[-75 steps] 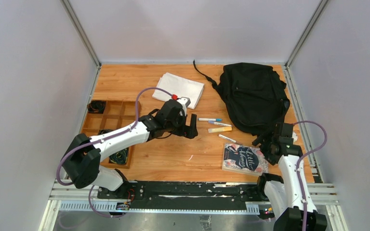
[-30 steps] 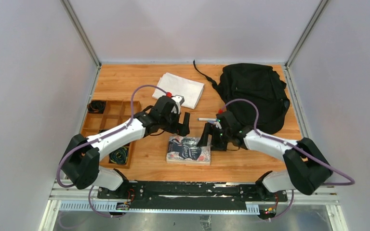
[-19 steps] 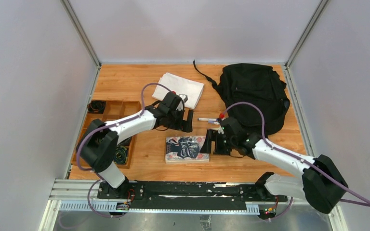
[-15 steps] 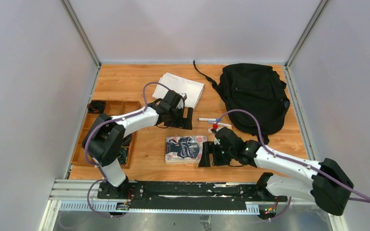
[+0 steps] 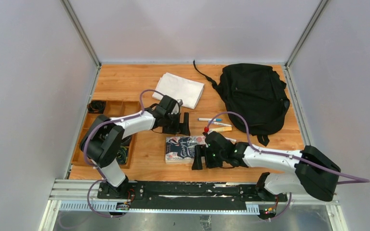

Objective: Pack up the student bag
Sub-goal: Adjust the book at the center of the board.

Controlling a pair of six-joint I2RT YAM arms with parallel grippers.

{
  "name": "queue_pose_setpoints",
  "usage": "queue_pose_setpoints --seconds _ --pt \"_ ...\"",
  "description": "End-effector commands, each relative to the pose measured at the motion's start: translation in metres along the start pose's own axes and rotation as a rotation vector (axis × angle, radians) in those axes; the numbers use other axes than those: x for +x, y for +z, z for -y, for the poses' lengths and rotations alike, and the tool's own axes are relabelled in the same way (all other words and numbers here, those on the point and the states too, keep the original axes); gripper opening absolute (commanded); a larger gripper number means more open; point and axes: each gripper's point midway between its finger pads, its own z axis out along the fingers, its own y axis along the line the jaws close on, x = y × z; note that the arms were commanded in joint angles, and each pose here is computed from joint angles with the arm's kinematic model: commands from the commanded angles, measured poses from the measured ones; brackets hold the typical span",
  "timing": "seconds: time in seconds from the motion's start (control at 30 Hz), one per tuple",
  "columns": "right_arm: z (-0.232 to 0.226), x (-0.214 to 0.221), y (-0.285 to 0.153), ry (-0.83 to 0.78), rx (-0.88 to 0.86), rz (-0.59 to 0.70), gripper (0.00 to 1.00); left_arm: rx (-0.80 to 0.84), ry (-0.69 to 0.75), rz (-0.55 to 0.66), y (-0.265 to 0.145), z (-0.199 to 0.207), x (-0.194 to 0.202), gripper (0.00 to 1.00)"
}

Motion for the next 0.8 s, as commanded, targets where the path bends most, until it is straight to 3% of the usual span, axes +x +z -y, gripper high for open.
queue_pose_setpoints --seconds 0.0,0.27,0.5,0.77 --pt "0.011 -0.032 0.011 0.022 0.021 0.069 0.84 0.010 -0.050 -0.039 -0.015 -0.004 0.024 0.93" --pt "0.018 -0.103 0.023 0.037 -0.002 0.133 0.85 0.063 -0.145 0.001 -0.050 0.000 0.056 0.93" --pt "0.001 -0.144 0.048 0.018 -0.046 0.058 0.82 0.172 -0.193 0.008 -0.072 0.016 0.079 0.93" --pt "0.010 -0.118 0.014 0.058 -0.023 0.091 0.84 -0.008 -0.094 0.164 -0.097 0.001 0.012 0.95"
